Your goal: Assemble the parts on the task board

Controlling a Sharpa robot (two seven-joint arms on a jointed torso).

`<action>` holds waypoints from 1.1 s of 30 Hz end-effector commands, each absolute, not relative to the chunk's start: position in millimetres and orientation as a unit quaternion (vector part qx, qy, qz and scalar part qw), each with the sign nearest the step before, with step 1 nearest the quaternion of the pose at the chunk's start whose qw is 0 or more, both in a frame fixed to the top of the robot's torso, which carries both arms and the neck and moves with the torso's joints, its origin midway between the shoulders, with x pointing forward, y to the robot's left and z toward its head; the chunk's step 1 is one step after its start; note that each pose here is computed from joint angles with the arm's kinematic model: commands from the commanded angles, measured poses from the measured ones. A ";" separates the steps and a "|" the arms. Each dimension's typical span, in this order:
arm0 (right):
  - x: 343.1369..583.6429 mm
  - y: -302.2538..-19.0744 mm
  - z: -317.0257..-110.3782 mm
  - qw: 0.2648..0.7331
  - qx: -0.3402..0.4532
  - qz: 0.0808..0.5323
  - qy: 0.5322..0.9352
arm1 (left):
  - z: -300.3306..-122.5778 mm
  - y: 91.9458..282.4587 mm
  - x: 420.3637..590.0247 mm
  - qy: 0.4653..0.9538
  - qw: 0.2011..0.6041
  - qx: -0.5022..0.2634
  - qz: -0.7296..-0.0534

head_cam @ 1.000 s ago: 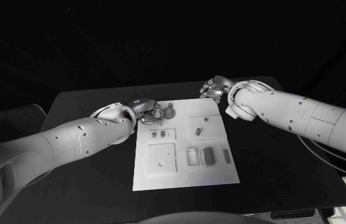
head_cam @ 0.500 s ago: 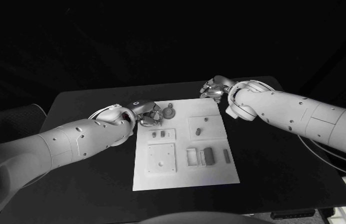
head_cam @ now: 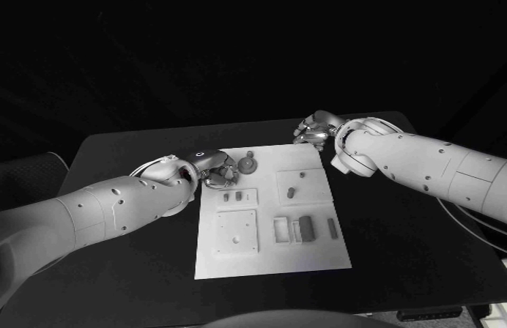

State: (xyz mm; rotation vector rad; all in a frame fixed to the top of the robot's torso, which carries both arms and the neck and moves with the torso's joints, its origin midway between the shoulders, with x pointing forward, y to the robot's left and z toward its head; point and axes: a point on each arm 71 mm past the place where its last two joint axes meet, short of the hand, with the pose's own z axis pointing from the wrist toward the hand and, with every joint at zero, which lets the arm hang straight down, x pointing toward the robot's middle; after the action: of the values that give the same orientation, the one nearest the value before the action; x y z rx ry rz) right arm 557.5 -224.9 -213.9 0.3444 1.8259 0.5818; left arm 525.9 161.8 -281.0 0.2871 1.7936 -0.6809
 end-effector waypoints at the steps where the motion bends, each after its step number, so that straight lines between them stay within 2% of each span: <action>1: 557.4 -223.7 -213.5 0.563 0.142 0.250 0.775 | -282.1 159.8 524.9 0.766 0.560 0.126 -0.291; 33: 557.4 -223.2 -213.4 0.564 0.143 0.250 0.774 | -285.8 160.3 527.0 0.768 0.560 0.129 -0.282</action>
State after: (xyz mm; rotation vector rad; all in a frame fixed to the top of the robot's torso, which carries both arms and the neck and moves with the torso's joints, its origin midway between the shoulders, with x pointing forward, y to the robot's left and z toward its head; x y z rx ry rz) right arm 557.5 -224.1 -213.9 0.3436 1.8258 0.5832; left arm 528.3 162.4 -283.8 0.2905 1.8001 -0.6625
